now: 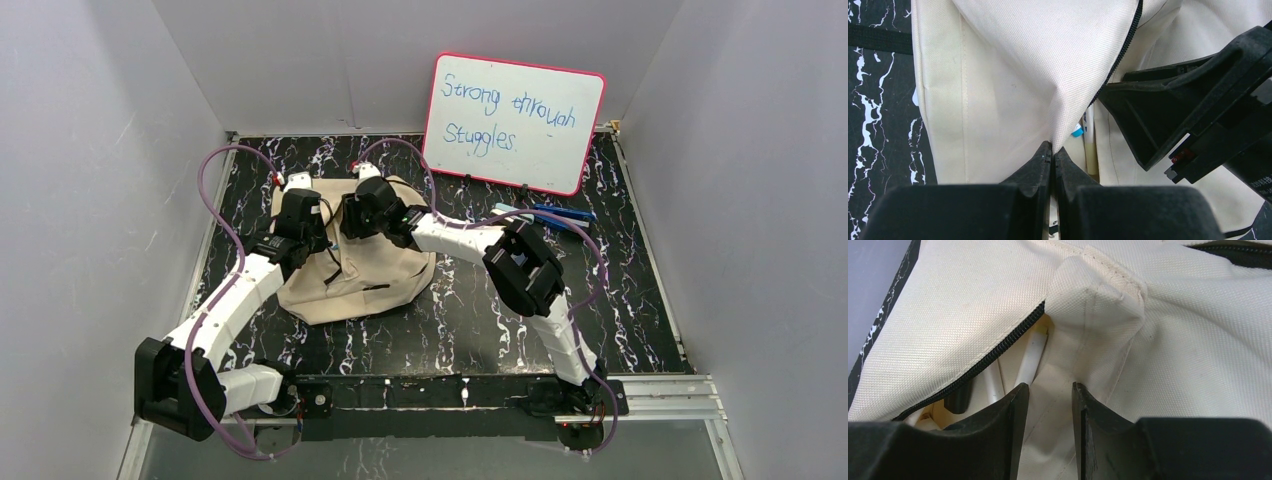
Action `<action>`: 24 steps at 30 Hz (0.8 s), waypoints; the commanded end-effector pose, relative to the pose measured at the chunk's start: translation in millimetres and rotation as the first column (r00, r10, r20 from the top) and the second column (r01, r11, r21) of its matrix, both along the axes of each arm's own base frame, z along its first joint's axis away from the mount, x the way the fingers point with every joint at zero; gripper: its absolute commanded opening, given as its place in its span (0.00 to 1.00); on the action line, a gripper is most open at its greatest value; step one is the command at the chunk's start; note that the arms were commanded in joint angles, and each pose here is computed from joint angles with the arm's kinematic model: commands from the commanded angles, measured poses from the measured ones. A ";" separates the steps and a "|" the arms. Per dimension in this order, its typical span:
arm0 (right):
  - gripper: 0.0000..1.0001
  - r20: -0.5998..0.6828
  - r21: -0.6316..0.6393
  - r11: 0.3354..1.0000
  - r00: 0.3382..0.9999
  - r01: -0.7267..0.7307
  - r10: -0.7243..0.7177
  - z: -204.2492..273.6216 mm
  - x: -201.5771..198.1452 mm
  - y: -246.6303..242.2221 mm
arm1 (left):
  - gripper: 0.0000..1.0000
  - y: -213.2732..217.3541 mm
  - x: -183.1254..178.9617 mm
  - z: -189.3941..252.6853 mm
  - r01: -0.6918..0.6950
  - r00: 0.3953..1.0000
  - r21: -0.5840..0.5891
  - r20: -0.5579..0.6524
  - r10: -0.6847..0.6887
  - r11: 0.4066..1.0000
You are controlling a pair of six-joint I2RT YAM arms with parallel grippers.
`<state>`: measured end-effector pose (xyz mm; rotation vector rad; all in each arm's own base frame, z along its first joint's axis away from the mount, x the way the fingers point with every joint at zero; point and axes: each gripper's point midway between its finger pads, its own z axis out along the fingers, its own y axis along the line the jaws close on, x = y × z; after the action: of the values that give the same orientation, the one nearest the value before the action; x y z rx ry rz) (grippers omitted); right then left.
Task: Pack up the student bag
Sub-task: Adjust the student bag at the center of the board.
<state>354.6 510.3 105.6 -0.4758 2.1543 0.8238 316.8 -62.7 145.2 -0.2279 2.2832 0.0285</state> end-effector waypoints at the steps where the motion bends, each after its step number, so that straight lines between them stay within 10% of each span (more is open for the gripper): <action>1: 0.47 0.063 0.003 0.999 0.997 0.032 -0.032 29.7 12.7 -3.0 | 0.00 5.9 -8.2 -0.4 -0.016 1.000 0.010 -0.011 0.016 1.000; 18: 0.47 -0.008 -0.326 0.945 1.000 0.013 -0.016 -76.1 5.4 -15.7 | 0.00 2.6 -7.4 -2.9 -0.007 1.000 -0.003 -0.015 0.007 1.000; 24: 0.29 -0.038 -0.383 0.924 0.999 0.013 -0.030 -110.9 -3.0 -27.5 | 0.00 -6.7 -11.2 -6.6 0.006 1.000 -0.060 -0.029 -0.008 0.998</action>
<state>368.3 516.2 93.3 -0.5600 2.1692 0.5942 316.9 -66.8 144.6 -0.2321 2.2862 -0.0017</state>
